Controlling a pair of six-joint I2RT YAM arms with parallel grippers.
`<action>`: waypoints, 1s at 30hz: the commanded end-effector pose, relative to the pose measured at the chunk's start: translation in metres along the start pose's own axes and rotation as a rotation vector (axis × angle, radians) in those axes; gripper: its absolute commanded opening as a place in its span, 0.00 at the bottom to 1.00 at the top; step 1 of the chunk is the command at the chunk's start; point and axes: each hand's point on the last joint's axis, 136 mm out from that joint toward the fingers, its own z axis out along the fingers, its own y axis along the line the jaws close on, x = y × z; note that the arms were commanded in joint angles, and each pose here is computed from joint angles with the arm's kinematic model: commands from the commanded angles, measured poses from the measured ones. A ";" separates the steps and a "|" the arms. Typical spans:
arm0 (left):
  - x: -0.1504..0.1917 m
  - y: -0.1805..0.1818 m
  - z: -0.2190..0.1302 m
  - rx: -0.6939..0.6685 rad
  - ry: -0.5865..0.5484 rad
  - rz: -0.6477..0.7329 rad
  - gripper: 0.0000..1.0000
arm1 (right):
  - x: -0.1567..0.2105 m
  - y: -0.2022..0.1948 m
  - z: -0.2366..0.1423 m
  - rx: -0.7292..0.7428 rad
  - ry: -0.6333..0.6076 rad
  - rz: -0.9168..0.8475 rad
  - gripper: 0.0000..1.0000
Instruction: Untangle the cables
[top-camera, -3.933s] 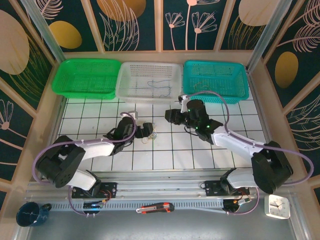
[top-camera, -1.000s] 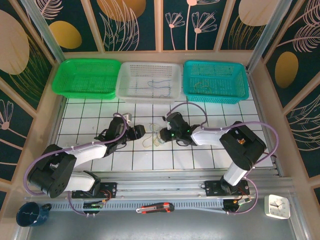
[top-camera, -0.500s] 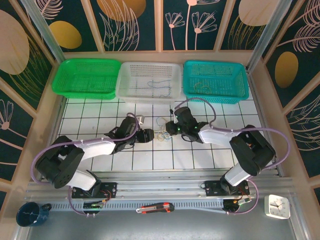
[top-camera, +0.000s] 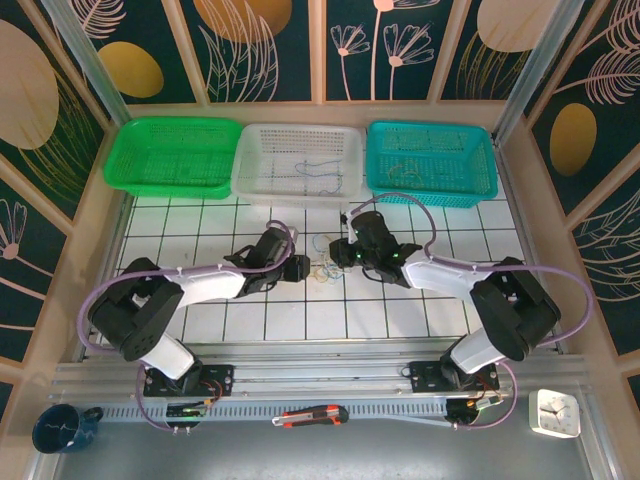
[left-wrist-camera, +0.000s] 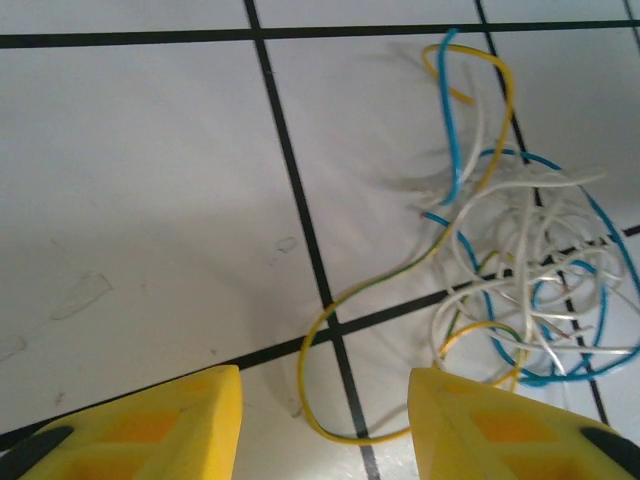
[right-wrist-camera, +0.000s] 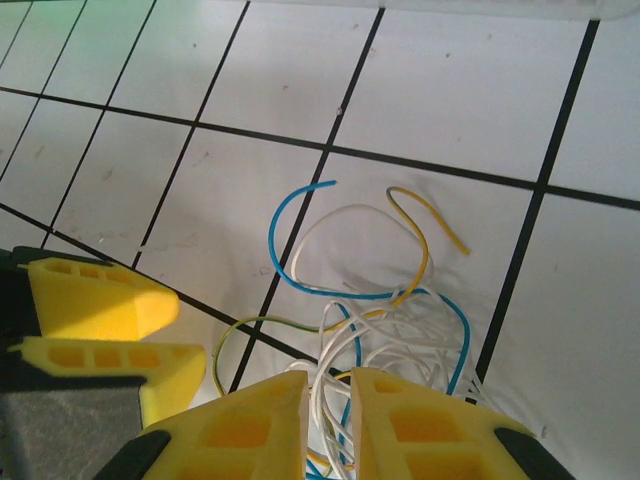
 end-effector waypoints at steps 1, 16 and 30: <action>0.001 0.007 0.004 -0.065 0.015 0.043 0.45 | 0.007 0.005 0.008 -0.024 0.016 0.013 0.19; -0.004 0.001 0.020 -0.115 0.035 0.119 0.36 | 0.021 0.004 0.025 -0.035 0.050 0.035 0.19; 0.012 0.012 0.033 -0.180 0.077 0.157 0.30 | 0.027 -0.001 0.027 -0.023 0.056 0.036 0.19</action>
